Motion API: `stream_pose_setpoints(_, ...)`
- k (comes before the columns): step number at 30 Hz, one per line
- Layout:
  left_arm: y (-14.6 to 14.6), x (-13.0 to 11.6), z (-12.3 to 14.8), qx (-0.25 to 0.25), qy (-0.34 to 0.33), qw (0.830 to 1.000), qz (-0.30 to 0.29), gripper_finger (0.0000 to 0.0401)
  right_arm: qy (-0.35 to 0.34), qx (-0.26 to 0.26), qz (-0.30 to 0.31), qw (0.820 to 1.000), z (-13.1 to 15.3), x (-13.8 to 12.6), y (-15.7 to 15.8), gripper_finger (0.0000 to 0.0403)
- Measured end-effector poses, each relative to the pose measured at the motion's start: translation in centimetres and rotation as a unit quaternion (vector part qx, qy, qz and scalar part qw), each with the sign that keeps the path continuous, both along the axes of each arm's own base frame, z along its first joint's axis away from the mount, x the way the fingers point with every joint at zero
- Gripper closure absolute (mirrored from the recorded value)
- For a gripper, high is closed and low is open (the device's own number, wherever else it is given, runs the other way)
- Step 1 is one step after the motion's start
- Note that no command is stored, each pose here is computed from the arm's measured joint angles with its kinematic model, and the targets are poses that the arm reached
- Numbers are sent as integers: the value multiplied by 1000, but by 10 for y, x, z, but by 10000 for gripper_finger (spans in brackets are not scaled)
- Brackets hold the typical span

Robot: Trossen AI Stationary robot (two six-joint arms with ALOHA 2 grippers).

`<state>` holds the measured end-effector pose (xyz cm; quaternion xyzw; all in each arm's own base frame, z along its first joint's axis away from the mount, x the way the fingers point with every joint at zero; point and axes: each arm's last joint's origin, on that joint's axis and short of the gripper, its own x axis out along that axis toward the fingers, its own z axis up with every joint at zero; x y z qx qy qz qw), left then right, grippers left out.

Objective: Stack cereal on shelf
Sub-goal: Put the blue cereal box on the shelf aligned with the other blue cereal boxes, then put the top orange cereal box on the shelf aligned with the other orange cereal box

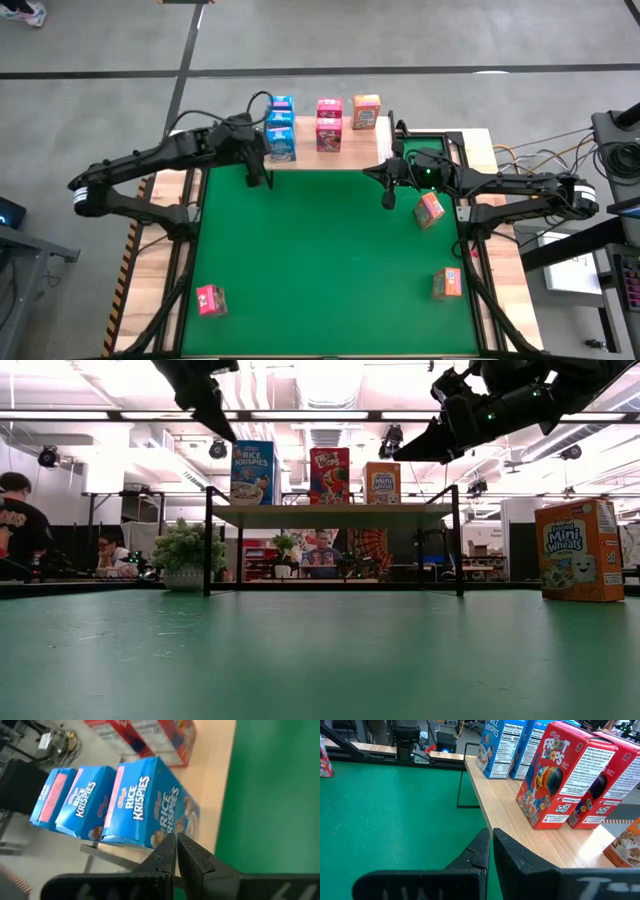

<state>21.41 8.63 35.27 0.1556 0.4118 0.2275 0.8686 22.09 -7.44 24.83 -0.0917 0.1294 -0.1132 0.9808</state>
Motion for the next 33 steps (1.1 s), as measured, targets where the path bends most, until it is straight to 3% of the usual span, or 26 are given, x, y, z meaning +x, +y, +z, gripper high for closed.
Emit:
stream_pose_setpoints(9,8,10,-10,29,35,998,33,401,0,0,0,1000,0,0,0,390)
stream_pose_setpoints(20,7,11,-10,24,32,999,30,401,0,0,0,1000,0,0,0,390)
stream_pose_setpoints(28,-8,7,2,-13,-24,998,-49,401,-3,4,-1,1000,0,0,0,390)
stream_pose_setpoints(33,-17,2,16,-52,-103,984,-133,401,-27,31,-8,999,3,1,0,390)
